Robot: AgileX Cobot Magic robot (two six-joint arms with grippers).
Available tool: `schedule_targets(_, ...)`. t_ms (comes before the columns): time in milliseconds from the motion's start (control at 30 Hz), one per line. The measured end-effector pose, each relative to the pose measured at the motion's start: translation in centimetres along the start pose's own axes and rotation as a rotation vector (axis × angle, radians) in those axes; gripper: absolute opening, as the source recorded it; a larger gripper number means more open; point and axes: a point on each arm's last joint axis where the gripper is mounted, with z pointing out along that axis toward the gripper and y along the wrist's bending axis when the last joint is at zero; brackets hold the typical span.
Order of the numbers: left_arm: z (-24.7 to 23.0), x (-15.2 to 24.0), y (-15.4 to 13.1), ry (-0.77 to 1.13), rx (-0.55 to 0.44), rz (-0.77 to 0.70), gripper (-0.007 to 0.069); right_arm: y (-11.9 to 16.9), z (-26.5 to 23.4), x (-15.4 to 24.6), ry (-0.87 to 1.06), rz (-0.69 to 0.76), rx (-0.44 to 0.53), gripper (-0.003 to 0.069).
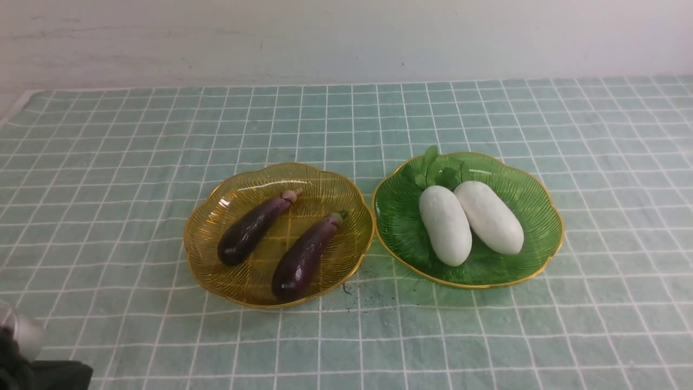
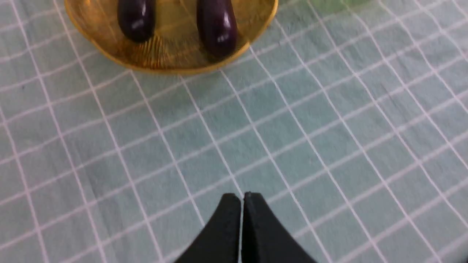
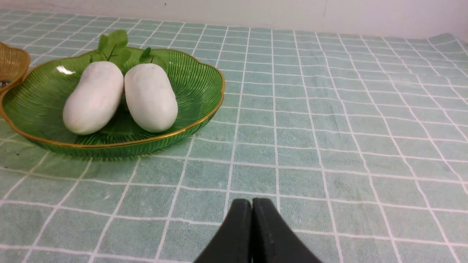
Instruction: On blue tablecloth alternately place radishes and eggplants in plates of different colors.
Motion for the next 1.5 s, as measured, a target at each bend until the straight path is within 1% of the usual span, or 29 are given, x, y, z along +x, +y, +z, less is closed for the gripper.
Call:
schedule_targets(133, 2.0, 1.2, 0.5, -0.278, -0.027, -0.02, -0.0008, 0.0, 0.0, 0.0, -0.001, 0.0, 0.0, -0.0015)
schedule_targets(267, 2.8, 1.5, 0.7, -0.368, -0.039, -0.029, -0.0008, 0.0, 0.0, 0.0, -0.001, -0.001, 0.0, -0.0015)
schedule_targets(433, 3.6, 2.2, 0.9, -0.363, -0.043, -0.033, -0.0008, 0.0, 0.0, 0.0, -0.001, -0.001, 0.0, -0.0015)
schedule_targets(833, 3.7, 2.3, 0.9, -0.359, -0.042, -0.034, -0.0008, 0.0, 0.0, 0.0, -0.001, 0.0, 0.001, -0.0015)
schedule_targets(1067, 2.8, 2.5, 0.8, -0.405, -0.051, -0.023, -0.0008, 0.0, 0.0, 0.0, -0.002, -0.002, 0.001, -0.0015)
schedule_targets(1200, 1.4, 3.5, 1.3, -0.502, -0.141, -0.038, -0.0008, 0.0, 0.0, 0.0, -0.002, -0.002, 0.001, -0.0015)
schedule_targets(1267, 1.3, 4.7, 1.8, -0.558, -0.22, -0.067, -0.0008, 0.0, 0.0, 0.0, -0.002, -0.002, 0.001, -0.0015)
schedule_targets(1333, 1.8, 6.1, 2.1, -0.586, -0.281, -0.092, -0.0008, 0.0, 0.0, 0.0, -0.002, -0.002, 0.001, -0.0015)
schedule_targets(1433, 3.8, 8.7, 2.8, -0.602, -0.367, -0.128, -0.0008, 0.0, 0.0, 0.0, -0.002, -0.002, 0.001, -0.0015)
schedule_targets(1500, 5.0, 10.1, 3.2, -0.589, -0.395, -0.144, -0.0008, 0.0, 0.0, 0.0, -0.002, -0.002, 0.001, -0.0015)
